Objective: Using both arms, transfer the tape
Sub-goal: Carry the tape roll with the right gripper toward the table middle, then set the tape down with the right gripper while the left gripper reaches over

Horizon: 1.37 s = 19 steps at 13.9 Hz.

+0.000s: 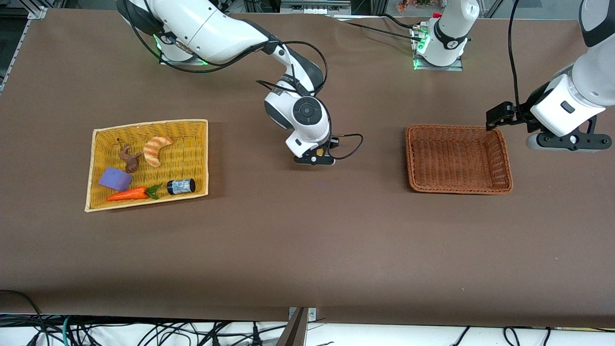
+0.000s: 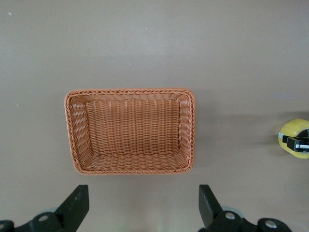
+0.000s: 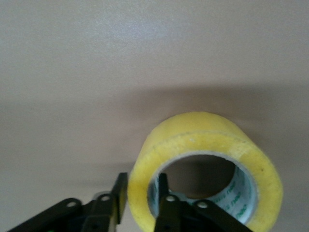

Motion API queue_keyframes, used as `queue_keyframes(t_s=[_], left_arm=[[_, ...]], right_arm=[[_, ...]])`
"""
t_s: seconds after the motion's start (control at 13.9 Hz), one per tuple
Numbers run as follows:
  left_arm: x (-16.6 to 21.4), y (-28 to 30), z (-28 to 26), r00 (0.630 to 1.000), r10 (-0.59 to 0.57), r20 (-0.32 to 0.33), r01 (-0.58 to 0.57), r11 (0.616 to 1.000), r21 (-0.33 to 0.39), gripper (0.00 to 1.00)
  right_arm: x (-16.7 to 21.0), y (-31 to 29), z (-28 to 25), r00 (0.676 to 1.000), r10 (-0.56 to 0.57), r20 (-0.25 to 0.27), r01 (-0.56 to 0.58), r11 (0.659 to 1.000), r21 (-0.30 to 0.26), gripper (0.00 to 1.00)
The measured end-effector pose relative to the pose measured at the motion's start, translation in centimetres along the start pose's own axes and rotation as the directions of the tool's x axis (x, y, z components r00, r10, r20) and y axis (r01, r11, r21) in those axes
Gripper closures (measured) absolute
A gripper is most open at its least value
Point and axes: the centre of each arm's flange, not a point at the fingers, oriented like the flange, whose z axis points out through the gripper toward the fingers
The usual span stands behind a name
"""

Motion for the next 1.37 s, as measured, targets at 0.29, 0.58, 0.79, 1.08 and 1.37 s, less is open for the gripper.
queue_keyframes(t_s=[0.29,0.58,0.79,1.08,1.37], left_arm=[[0.5,0.2,1.2,1.0,0.002,0.024,-0.001,1.0,-0.013,0.0],[0.7,1.0,2.5,0.998,0.015,0.054,-0.014,1.0,-0.01,0.0],[0.4,2.6,6.1,0.991,0.042,0.128,-0.042,0.999,-0.005,0.0],[0.3,8.2,10.4,0.992,0.019,0.122,-0.009,0.996,-0.085,0.0],[-0.7,15.4,17.8,0.995,-0.072,0.075,0.08,0.991,-0.11,0.0]], right_arm=[[1.8,-0.8,-7.5,0.998,-0.008,-0.062,0.009,1.0,0.025,0.2],[6.9,9.3,-23.8,0.987,-0.152,-0.044,0.145,0.981,-0.131,0.0],[11.4,23.6,-31.0,0.98,-0.179,0.093,0.194,0.96,-0.2,0.0],[16.4,43.6,-34.8,0.963,-0.187,0.193,0.207,0.974,-0.089,0.0],[17.0,50.0,-35.5,0.971,-0.127,0.2,0.145,0.986,-0.08,0.0]])
